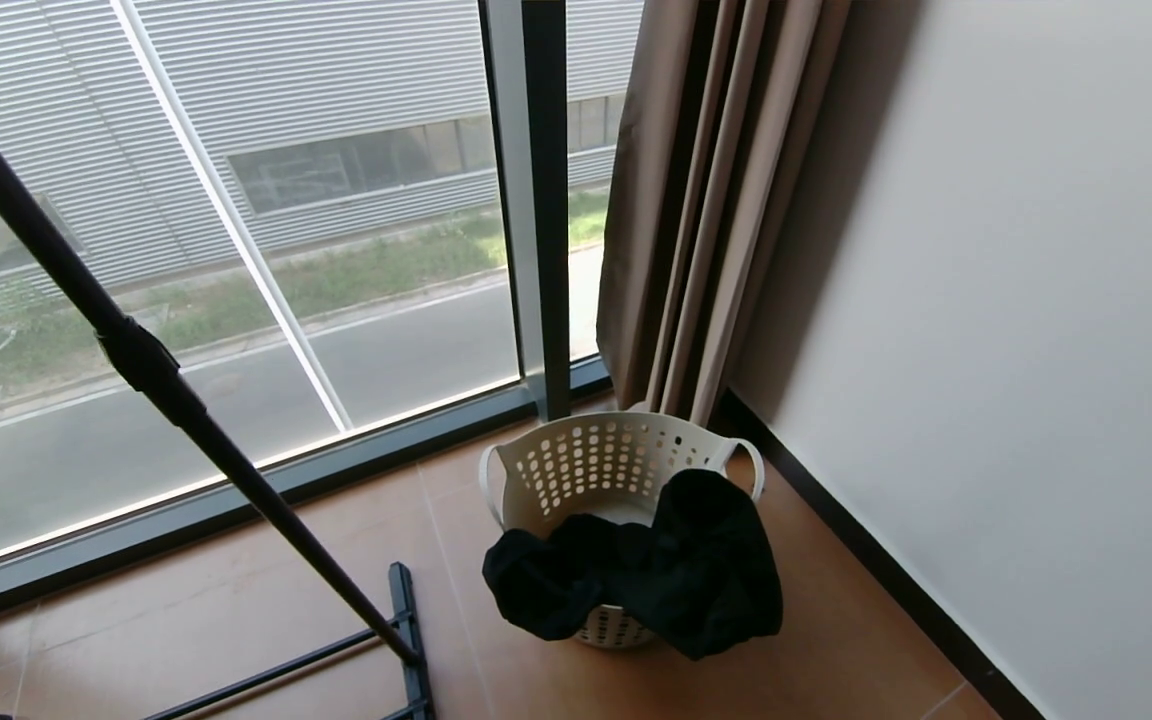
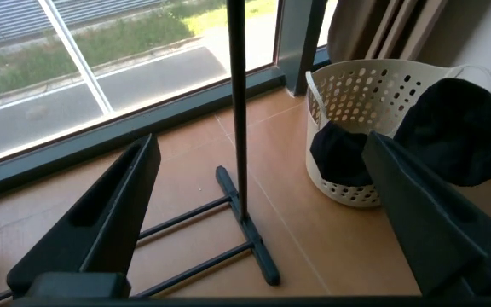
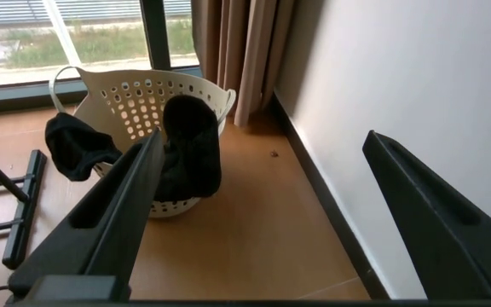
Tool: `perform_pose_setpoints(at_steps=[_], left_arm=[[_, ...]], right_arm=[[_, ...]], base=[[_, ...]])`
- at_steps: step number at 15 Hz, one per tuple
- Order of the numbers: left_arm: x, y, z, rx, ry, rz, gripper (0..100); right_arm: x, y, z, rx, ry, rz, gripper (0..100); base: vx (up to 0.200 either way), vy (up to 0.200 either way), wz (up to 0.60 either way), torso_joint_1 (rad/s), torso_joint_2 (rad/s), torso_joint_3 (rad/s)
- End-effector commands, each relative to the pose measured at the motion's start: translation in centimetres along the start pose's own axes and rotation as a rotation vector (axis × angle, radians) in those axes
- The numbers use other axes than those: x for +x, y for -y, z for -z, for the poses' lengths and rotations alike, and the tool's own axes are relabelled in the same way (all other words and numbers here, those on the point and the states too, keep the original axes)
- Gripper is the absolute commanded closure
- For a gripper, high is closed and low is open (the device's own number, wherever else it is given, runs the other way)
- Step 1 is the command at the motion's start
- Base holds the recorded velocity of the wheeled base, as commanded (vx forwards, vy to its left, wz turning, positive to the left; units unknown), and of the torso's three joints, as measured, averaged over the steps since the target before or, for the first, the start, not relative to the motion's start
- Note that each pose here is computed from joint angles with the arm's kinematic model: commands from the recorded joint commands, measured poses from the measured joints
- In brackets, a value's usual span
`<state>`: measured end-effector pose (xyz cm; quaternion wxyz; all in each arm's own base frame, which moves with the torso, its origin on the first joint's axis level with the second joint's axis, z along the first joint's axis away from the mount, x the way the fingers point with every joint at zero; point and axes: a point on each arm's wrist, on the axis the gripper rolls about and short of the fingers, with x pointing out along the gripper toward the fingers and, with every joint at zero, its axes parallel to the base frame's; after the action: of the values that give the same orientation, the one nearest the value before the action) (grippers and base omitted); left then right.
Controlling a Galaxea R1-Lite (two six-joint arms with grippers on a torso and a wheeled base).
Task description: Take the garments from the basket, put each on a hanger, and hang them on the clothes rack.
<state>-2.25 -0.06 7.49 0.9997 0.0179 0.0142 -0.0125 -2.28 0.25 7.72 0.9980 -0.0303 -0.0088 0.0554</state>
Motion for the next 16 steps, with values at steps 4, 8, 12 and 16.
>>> perform_pose_setpoints(at_steps=[4, 8, 12, 16], left_arm=[[0.0, 0.0, 0.0, -0.001, 0.0, 0.0, 0], [0.0, 0.0, 0.0, -0.001, 0.0, 0.0, 0], [0.0, 0.0, 0.01, -0.001, -0.002, 0.0, 0], [0.0, 0.0, 0.01, 0.014, -0.002, 0.002, 0]], right_arm=[[0.0, 0.0, 0.01, 0.0, 0.0, -0.001, 0], [0.0, 0.0, -0.01, 0.003, 0.001, -0.001, 0], [0.0, 0.0, -0.01, 0.003, 0.001, -0.001, 0], [0.0, 0.0, -0.01, -0.005, 0.001, -0.002, 0]], base=[[0.0, 0.0, 0.0, 0.004, 0.0, -0.2], [0.0, 0.0, 0.0, 0.0, 0.0, -0.199], [0.0, 0.0, 0.0, 0.002, 0.0, -0.203], [0.0, 0.0, 0.0, 0.004, 0.0, -0.183]])
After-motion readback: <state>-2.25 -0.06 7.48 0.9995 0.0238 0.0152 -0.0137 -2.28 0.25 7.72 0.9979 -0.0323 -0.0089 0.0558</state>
